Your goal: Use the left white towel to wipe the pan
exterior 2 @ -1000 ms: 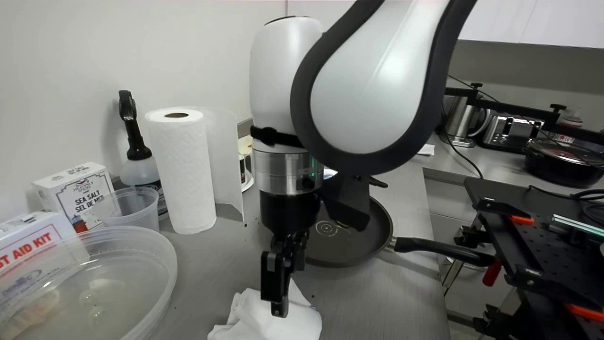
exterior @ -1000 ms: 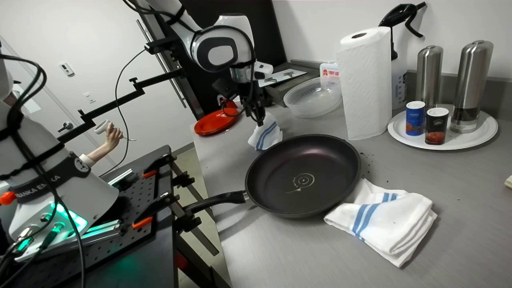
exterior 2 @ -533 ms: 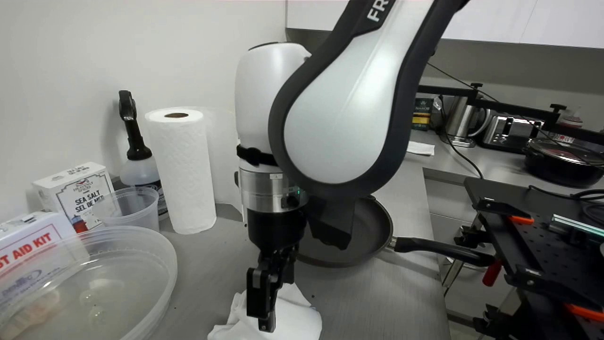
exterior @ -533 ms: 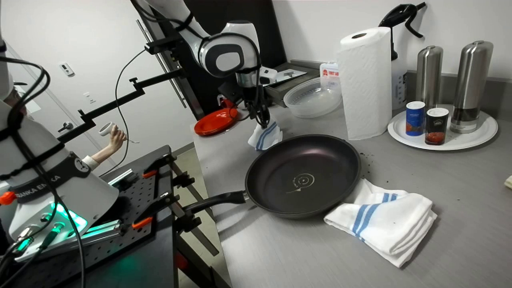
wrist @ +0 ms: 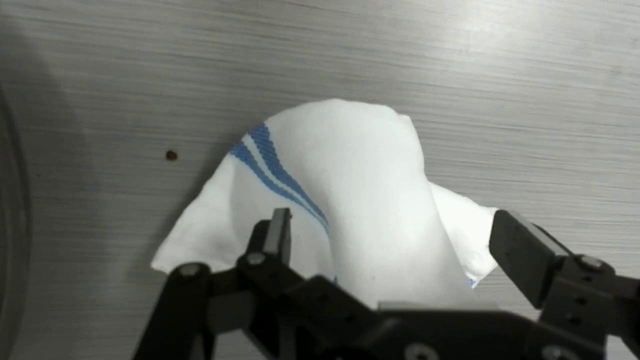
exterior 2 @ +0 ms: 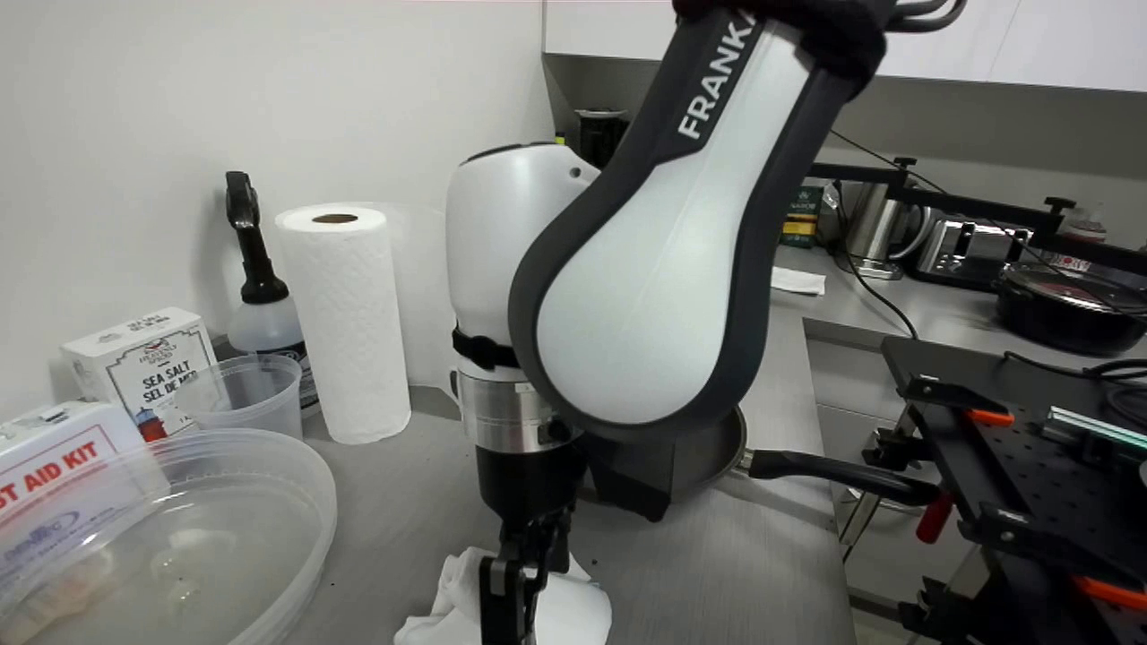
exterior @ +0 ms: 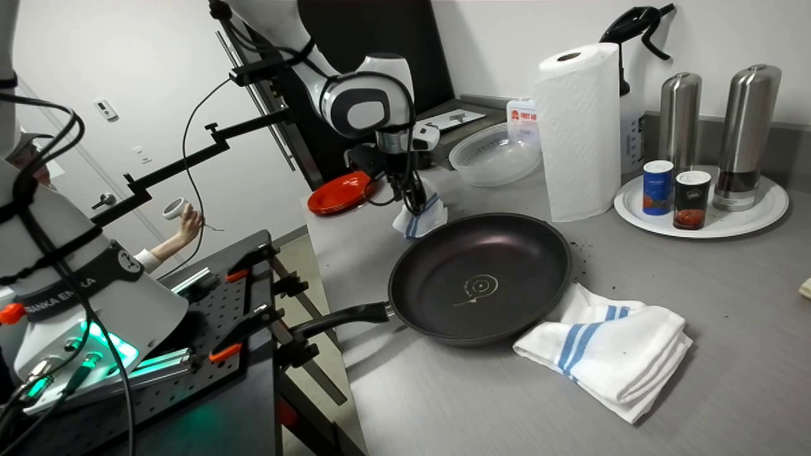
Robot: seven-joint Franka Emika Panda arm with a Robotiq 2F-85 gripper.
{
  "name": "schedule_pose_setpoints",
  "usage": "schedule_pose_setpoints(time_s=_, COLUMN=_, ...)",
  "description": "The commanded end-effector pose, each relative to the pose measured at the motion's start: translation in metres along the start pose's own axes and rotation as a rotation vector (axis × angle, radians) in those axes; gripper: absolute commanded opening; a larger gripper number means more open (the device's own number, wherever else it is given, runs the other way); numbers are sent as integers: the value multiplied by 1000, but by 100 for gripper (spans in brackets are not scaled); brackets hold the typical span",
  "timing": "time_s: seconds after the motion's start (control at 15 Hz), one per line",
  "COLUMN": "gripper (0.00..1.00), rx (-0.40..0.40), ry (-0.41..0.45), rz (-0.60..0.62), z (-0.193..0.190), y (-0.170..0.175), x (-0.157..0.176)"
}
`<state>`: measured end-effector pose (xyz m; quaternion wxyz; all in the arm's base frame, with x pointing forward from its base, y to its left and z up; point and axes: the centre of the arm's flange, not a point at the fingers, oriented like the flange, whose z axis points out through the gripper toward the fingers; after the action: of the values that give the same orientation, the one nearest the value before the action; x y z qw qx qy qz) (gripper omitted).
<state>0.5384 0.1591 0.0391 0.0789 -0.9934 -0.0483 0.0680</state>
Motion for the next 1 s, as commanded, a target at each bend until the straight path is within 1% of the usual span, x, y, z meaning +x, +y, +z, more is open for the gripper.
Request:
schedule_pose_setpoints(time_s=0.0, gripper=100, rx=-4, ry=-14, rz=13, z=17, y=-9, x=1)
schedule_pose_setpoints(time_s=0.27, gripper=100, rx=-4, ry=-25, rz=11, z=29, y=-17, x=-1)
schedule_pose_setpoints(time_s=0.67, gripper=100, rx=17, ry=-9, rz=17, z=30, y=-37, x=11)
schedule_pose_setpoints(time_s=0.93, gripper=100, rx=15, ry=9, rz=23, z=31, y=-38, x=19)
